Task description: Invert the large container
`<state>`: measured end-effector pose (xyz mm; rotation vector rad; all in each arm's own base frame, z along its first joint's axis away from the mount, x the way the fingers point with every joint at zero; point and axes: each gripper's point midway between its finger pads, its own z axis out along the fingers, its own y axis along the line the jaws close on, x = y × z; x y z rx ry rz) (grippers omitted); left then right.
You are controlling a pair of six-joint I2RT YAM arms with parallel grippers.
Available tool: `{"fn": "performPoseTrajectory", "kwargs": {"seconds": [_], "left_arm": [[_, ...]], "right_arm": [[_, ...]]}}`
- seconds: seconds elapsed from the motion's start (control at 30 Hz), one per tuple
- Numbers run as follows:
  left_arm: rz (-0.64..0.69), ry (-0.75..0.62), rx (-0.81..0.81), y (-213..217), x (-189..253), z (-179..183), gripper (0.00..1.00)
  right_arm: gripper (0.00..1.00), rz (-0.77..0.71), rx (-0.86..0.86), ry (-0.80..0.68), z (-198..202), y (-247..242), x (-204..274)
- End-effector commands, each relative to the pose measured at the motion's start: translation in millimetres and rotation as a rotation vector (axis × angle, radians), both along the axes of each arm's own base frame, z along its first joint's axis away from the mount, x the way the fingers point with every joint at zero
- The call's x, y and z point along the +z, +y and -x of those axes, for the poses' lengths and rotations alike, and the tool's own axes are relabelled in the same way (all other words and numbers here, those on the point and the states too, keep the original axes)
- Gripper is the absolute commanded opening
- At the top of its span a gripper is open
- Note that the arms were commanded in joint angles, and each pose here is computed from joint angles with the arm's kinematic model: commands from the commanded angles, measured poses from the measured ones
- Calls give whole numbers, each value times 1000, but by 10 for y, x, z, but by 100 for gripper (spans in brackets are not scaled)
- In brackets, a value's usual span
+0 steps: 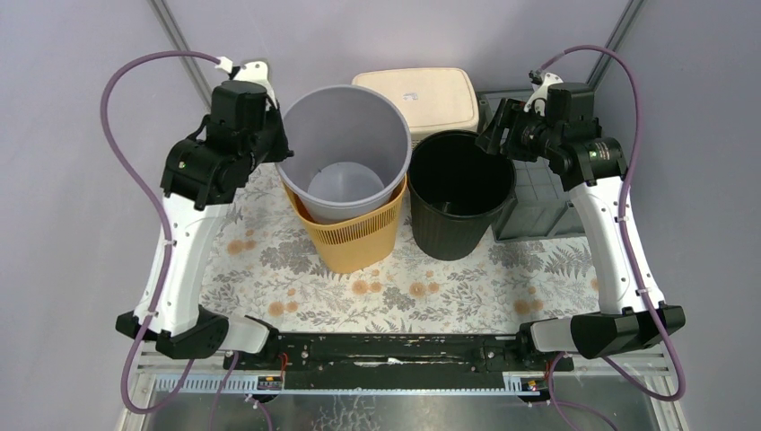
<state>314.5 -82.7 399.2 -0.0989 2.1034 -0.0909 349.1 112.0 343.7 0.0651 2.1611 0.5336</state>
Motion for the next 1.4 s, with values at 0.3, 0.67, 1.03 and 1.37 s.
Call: {"fn": "performPoseTrajectory", "kwargs": {"seconds": [0.3, 0.67, 1.03, 1.37], "left_arm": [[255, -491, -94, -60, 1467, 368, 0], [343, -845, -112, 215, 2240, 1036, 0], [357, -1008, 243, 1066, 2362, 1595, 0], [204, -913, 653, 1789, 2098, 1851, 0]], "right_arm": [[71, -53, 23, -90, 84, 56, 321], [70, -73, 41, -93, 83, 104, 346], [70, -96, 67, -95, 88, 164, 379], [70, -124, 113, -79, 73, 283, 349]]}}
